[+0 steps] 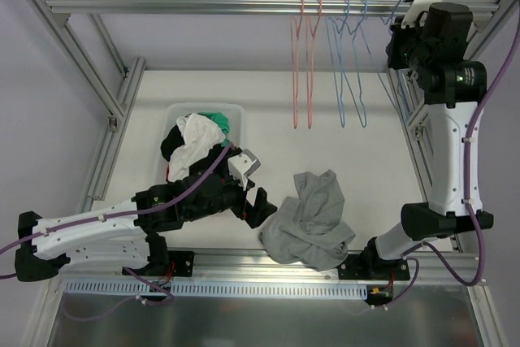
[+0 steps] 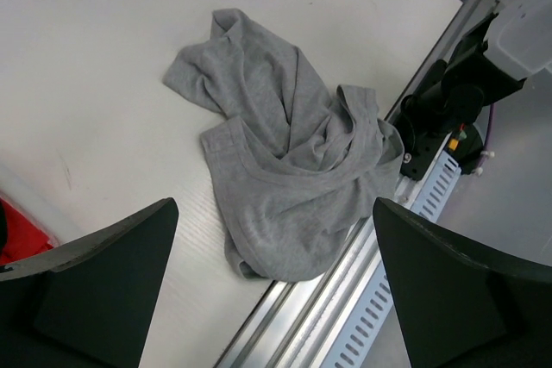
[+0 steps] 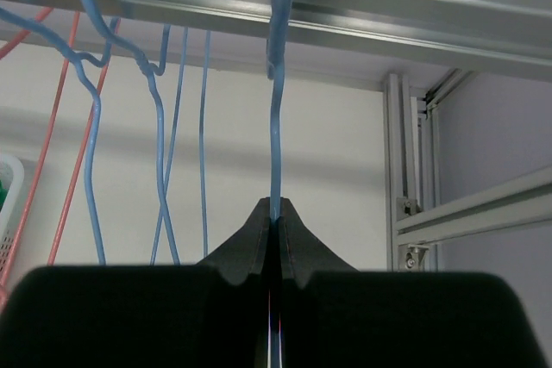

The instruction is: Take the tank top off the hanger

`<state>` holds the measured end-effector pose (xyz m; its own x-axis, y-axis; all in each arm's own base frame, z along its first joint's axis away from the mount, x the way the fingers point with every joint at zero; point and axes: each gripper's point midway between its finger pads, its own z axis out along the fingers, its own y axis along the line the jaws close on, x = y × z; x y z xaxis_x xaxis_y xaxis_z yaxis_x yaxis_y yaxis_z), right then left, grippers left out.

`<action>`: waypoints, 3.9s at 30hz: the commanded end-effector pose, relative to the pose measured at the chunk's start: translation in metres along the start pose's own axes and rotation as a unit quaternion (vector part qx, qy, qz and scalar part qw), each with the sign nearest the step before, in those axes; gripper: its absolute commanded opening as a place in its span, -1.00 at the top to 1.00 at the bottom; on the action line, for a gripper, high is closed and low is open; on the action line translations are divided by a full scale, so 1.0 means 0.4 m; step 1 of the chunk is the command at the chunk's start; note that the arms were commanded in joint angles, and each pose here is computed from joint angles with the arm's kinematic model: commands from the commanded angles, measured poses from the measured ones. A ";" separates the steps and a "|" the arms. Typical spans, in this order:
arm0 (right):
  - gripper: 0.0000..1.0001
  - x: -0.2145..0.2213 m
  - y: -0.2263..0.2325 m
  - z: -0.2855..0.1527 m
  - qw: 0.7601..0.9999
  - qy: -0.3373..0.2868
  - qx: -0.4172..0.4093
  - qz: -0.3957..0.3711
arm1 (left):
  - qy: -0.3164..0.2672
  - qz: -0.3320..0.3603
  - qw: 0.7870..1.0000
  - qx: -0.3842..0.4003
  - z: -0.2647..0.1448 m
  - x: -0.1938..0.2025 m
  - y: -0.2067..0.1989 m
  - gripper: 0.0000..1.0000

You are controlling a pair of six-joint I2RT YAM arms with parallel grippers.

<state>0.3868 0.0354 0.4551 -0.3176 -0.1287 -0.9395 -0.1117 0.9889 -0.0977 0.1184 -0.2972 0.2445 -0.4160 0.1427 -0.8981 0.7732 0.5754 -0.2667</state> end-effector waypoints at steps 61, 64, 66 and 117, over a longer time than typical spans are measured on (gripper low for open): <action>-0.99 0.231 0.108 -0.590 0.981 -0.159 -0.098 0.048 | 0.235 0.079 0.951 -0.183 0.360 0.325 0.016 1.00; -0.99 0.237 0.103 -0.590 0.981 -0.163 -0.091 0.048 | 0.152 0.071 0.961 -0.222 0.274 0.166 0.050 1.00; -0.99 0.240 0.103 -0.588 0.981 -0.165 -0.091 0.048 | 0.121 0.067 0.960 -0.242 0.225 0.091 0.071 1.00; -0.99 0.265 0.144 -0.588 0.974 -0.175 -0.133 0.044 | 0.149 -0.421 0.719 -0.533 0.040 0.415 0.826 1.00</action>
<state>0.1275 0.0581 0.4140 -0.0615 0.0285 -0.9977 -0.3351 0.9410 0.0476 0.3725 -0.1222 0.0663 -0.6600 -0.5218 -0.5404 -0.4326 0.8521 -0.2945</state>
